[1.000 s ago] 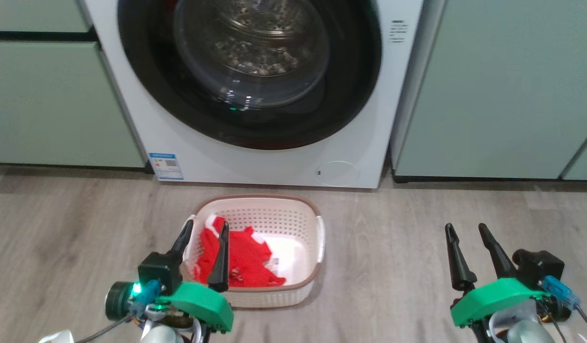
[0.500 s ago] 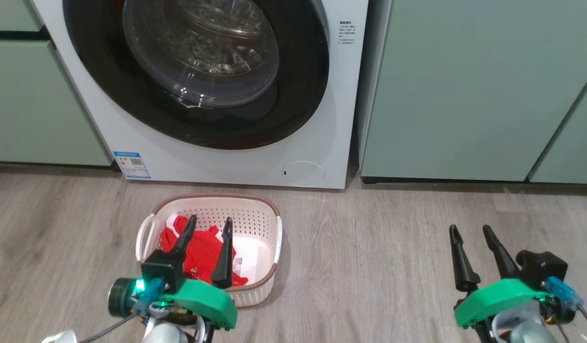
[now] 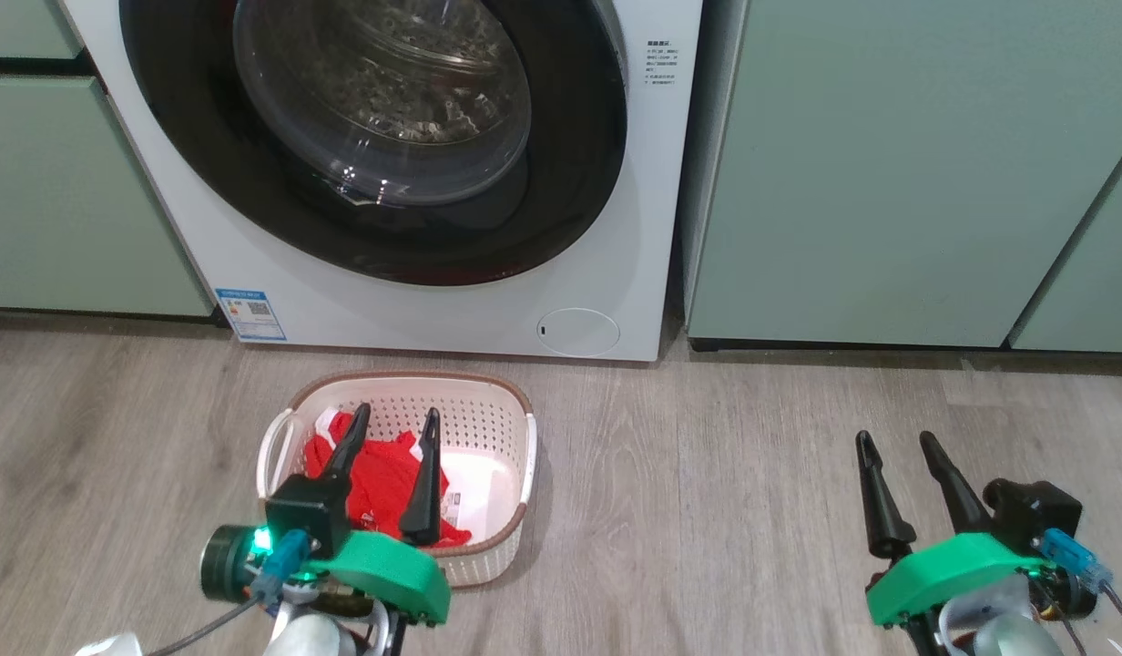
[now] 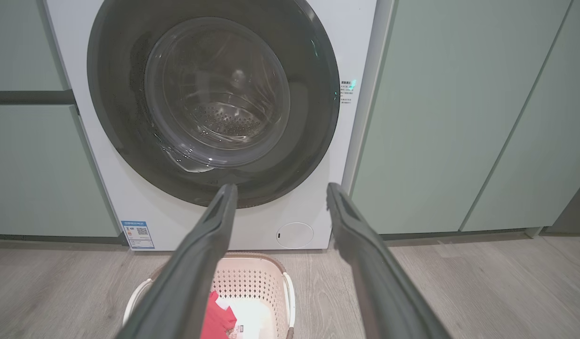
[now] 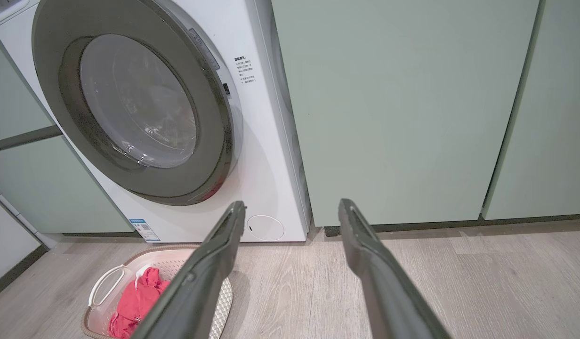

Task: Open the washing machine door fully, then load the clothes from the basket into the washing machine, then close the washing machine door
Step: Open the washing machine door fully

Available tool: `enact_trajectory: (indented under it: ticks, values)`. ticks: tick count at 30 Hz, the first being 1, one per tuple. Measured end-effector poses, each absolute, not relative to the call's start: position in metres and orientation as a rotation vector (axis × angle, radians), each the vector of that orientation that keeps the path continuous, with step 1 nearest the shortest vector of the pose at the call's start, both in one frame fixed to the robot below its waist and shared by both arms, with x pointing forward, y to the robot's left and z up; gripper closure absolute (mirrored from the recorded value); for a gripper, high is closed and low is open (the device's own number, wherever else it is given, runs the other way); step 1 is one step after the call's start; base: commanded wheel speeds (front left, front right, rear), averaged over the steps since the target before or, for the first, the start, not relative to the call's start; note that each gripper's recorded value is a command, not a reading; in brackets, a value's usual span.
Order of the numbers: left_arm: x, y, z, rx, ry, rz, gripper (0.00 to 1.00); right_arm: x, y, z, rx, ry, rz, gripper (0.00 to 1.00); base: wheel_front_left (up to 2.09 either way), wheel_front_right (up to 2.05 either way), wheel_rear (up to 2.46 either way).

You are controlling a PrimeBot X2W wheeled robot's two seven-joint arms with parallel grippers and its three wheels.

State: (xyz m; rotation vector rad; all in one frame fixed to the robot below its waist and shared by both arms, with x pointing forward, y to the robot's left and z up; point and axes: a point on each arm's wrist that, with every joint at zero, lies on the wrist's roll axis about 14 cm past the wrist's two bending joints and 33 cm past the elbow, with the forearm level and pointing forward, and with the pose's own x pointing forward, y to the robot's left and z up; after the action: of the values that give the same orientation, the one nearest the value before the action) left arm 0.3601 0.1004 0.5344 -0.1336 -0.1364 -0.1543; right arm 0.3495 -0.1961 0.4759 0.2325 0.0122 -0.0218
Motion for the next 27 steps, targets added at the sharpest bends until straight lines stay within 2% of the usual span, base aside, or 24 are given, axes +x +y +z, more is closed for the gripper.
enact_trajectory:
  ticks: [20, 22, 23, 27]
  values:
    - [0.3599, 0.1019, 0.5309, -0.131, -0.126, -0.148, 0.00, 0.3510, -0.1961, 0.4784, 0.245, 0.004, -0.023, 0.02, 0.00, 0.00, 0.00]
    - [0.3600, 0.1022, 0.5294, -0.131, -0.121, -0.147, 0.00, 0.3515, -0.1958, 0.4784, 0.245, 0.004, -0.022, 0.60, 0.00, 0.00, 0.00]
    - [0.3601, 0.1024, 0.5287, -0.131, -0.119, -0.146, 0.00, 0.3518, -0.1957, 0.4780, 0.246, 0.005, -0.022, 1.00, 0.00, 0.00, 0.00]
    - [0.3608, 0.1026, 0.5254, -0.131, -0.109, -0.144, 0.00, 0.3533, -0.1974, 0.4760, 0.288, 0.008, -0.034, 1.00, 0.00, 0.00, 0.00]
